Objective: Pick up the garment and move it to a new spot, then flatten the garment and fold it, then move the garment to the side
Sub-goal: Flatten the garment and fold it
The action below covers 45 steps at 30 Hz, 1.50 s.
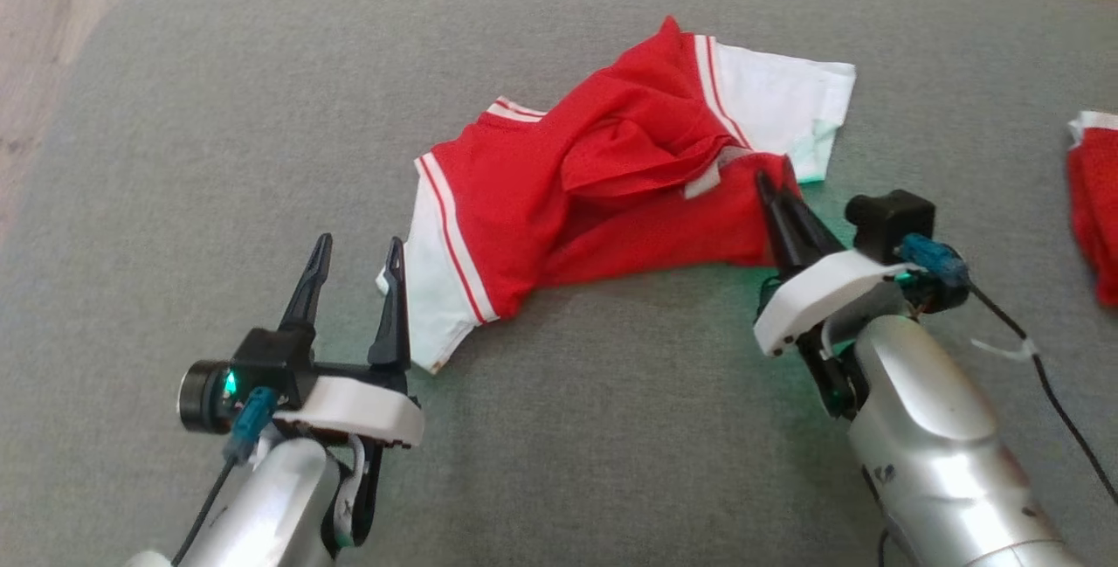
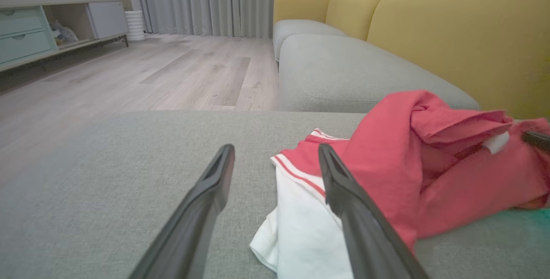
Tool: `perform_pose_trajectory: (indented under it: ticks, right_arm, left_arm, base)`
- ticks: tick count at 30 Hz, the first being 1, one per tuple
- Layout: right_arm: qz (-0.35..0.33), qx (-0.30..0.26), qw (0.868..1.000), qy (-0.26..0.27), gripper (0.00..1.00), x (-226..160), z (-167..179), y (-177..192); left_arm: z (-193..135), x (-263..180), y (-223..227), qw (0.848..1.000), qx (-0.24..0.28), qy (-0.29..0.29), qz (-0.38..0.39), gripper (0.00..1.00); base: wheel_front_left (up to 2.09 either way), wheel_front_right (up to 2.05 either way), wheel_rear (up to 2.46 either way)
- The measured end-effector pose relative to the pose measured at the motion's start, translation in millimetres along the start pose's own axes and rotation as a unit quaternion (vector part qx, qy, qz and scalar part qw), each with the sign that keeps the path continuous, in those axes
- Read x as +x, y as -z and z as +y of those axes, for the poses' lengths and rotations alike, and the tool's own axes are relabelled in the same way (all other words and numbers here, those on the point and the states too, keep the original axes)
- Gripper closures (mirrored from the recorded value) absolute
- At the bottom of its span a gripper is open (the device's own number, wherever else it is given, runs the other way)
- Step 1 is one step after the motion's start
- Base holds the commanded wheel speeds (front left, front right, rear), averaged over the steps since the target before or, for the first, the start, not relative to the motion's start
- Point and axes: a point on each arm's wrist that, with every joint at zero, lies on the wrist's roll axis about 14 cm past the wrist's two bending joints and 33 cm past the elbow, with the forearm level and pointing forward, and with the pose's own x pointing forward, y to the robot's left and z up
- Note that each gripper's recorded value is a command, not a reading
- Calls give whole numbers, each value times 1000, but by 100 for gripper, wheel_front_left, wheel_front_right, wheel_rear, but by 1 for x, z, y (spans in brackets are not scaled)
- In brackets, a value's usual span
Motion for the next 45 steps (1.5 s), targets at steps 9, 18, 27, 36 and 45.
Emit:
perform_pose_trajectory:
  ticks: [9, 18, 27, 36, 45]
  right_arm:
    - [-95, 14, 991, 94, 100, -45, -62, -44]
    - [-136, -25, 973, 184, 100, -121, -112, -64]
    - [-67, -3, 961, 270, 11, -179, -135, -25]
    - [-91, -10, 947, 309, 0, -206, -147, -29]
    - [-182, -22, 949, 257, 0, -184, -121, -63]
  left_arm:
    - [-17, 7, -16, 999, 0, 25, -22, 0]
    - [-44, 6, -24, 998, -3, 62, -33, 0]
    - [-60, 8, -23, 996, -3, 85, -33, 0]
    - [-73, 14, -16, 994, 0, 104, -24, 0]
    - [-81, 18, -4, 993, -2, 116, -8, 0]
  base:
    - [0, 0, 0]
    - [0, 0, 0]
    - [0, 0, 0]
    - [0, 0, 0]
    - [0, 0, 0]
